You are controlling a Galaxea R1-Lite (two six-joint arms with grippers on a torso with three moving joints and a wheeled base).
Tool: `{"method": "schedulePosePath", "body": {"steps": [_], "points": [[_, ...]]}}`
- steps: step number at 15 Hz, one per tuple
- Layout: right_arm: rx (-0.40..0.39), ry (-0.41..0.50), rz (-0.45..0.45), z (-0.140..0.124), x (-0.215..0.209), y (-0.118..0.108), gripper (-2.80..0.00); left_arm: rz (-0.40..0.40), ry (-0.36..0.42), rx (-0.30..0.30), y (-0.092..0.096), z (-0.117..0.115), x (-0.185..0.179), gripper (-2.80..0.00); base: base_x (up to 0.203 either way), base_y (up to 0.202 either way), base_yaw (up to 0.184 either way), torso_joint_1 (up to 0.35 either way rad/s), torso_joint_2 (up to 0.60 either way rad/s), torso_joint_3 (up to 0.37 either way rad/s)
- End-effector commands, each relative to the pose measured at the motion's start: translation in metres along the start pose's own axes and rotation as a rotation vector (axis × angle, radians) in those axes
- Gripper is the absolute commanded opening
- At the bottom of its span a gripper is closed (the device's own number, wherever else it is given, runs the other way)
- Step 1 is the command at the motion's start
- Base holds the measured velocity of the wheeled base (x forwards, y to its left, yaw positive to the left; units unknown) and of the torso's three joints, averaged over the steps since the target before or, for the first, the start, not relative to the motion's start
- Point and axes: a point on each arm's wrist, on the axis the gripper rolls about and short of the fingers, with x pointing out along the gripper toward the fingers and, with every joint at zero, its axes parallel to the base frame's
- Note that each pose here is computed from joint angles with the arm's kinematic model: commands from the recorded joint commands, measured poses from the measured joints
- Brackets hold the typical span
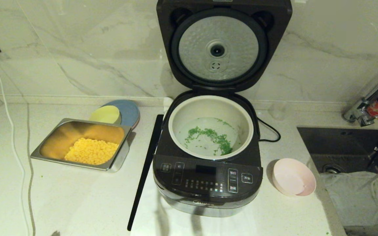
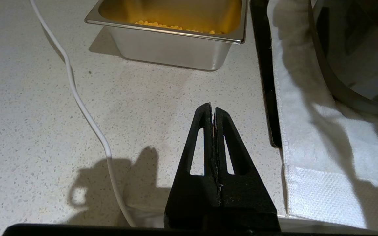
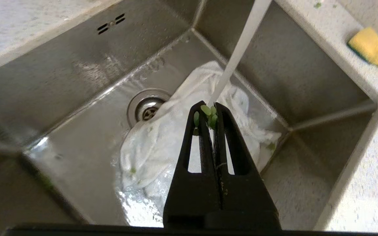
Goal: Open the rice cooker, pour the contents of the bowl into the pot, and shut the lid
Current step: Turn off the tap
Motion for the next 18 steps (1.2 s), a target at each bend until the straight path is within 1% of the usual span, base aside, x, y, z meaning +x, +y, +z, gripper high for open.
{"method": "schedulePosePath", "body": {"steps": [1,5,7,12,18], "points": [[-0.011,-0.005,-0.018,-0.011,0.017,0.006,-2.8,0.0,0.007,0.001,0.0,-0.003,0.001,-2.8,0.0,0.0,0.0,0.0,0.0,0.0],[-0.022,-0.114,-0.033,-0.007,0.041,0.01,-2.8,0.0,0.007,0.0,0.0,-0.003,0.001,-2.8,0.0,0.0,0.0,0.0,0.0,0.0],[-0.026,-0.148,-0.048,-0.001,0.051,0.01,-2.8,0.0,0.007,0.0,0.0,-0.003,0.001,-2.8,0.0,0.0,0.0,0.0,0.0,0.0],[-0.028,-0.148,-0.059,-0.008,0.074,0.022,-2.8,0.0,0.007,0.0,0.0,-0.003,0.001,-2.8,0.0,0.0,0.0,0.0,0.0,0.0],[-0.025,-0.198,-0.057,0.0,0.094,0.039,-2.8,0.0,0.007,0.0,0.0,-0.003,0.001,-2.8,0.0,0.0,0.0,0.0,0.0,0.0]]}}
